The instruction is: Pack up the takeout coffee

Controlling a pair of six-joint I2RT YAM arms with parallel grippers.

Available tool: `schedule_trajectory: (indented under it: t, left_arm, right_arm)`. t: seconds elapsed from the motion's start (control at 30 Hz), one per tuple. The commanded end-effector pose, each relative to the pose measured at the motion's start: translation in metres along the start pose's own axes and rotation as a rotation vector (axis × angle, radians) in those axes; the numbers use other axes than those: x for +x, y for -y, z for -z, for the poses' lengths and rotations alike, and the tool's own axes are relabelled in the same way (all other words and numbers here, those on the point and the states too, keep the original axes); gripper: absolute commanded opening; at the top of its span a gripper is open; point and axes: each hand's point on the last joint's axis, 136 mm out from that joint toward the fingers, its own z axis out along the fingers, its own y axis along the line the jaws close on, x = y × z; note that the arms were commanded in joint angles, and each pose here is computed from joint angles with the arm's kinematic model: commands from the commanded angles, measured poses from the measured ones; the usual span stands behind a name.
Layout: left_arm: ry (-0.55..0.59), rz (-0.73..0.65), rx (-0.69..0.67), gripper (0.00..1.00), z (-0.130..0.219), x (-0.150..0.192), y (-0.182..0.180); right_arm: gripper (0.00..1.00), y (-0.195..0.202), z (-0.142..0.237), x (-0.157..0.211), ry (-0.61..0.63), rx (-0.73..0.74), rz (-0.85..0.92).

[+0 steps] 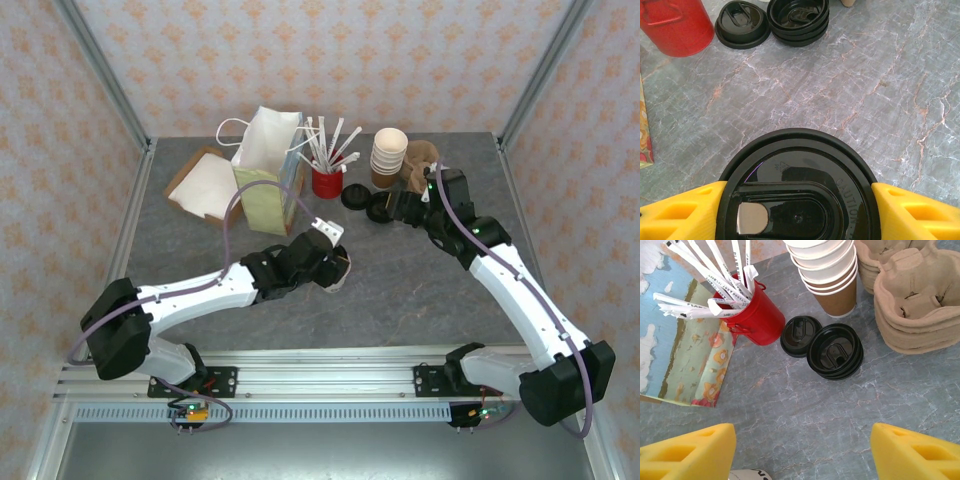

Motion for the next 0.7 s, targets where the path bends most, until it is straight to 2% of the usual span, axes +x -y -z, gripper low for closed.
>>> schedule_trajectory:
  t: [0.0,0.67]
  left_arm:
    - [0.019,-0.017,-0.002,0.63,-0.004,0.0,0.003]
    - [-0.02,-0.049,-0.013,0.62,-0.017,0.022,0.005]
  right_arm:
    - [0.72,0.004,-0.001,0.004,-0.02,0.01,0.012]
    - [0.72,0.003,-0.005,0.006,-0.033,0.006,0.01]
